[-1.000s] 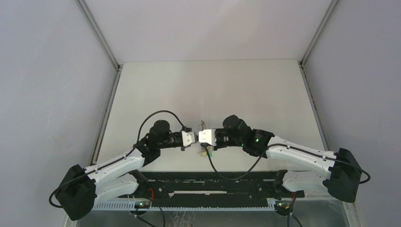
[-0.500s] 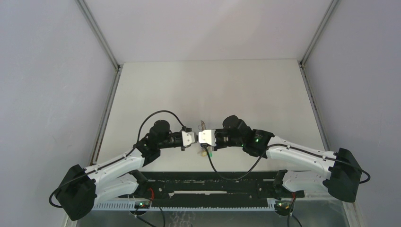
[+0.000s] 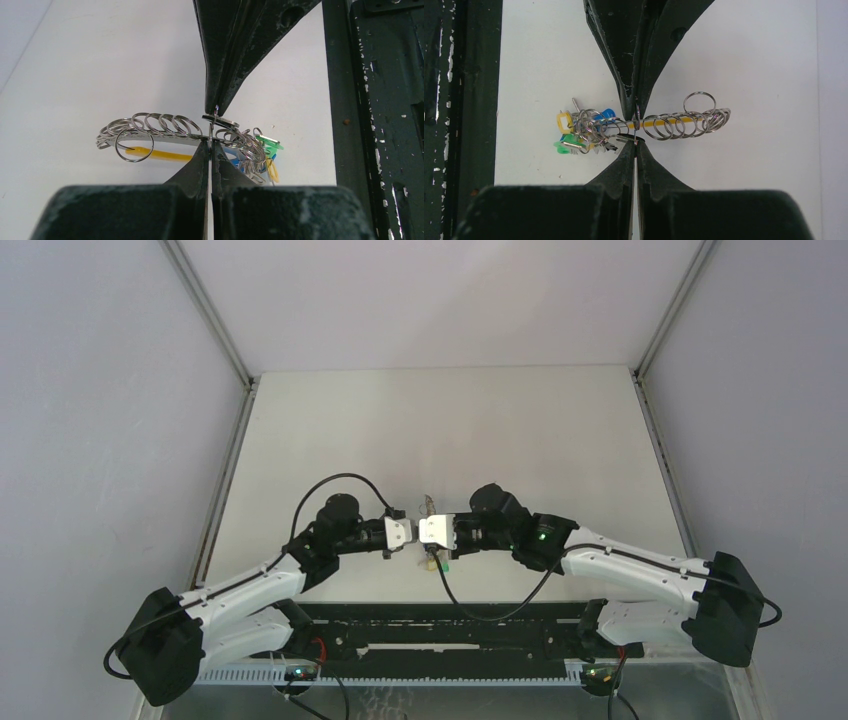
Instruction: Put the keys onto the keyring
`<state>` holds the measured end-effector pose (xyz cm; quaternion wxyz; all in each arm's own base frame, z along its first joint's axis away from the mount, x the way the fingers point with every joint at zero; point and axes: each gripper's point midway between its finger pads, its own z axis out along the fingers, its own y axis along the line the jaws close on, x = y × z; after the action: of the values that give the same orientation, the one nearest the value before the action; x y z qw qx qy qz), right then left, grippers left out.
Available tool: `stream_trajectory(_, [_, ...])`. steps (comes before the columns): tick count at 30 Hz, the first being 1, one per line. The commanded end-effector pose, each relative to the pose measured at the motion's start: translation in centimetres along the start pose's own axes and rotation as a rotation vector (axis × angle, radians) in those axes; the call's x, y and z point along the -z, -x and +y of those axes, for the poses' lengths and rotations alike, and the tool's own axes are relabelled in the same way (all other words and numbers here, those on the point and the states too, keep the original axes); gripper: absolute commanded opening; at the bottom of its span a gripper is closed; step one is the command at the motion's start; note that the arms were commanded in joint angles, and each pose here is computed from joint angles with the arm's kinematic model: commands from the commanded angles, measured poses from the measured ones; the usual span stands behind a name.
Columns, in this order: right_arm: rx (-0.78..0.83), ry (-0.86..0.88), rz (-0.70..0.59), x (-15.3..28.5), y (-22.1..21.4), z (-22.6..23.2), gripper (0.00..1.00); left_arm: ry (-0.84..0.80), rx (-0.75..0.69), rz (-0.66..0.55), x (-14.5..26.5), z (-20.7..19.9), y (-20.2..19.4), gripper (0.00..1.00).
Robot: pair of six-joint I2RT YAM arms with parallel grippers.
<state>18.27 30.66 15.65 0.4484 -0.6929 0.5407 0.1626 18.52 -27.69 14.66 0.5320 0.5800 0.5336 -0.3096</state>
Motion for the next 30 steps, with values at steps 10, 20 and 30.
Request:
stream_trajectory(10, [0.016, -0.047, -0.052, 0.27, 2.05, -1.51, 0.00, -0.003, -0.059, -0.058, -0.14, 0.35, 1.59, 0.00])
stream_trajectory(20, [0.012, -0.059, -0.059, 0.58, 2.23, -1.73, 0.00, 0.004, -0.061, -0.058, -0.07, 0.42, 1.64, 0.00])
stream_trajectory(30, [0.005, -0.078, -0.055, 0.66, 2.12, -1.98, 0.00, 0.007, -0.058, -0.052, -0.08, 0.47, 1.48, 0.00])
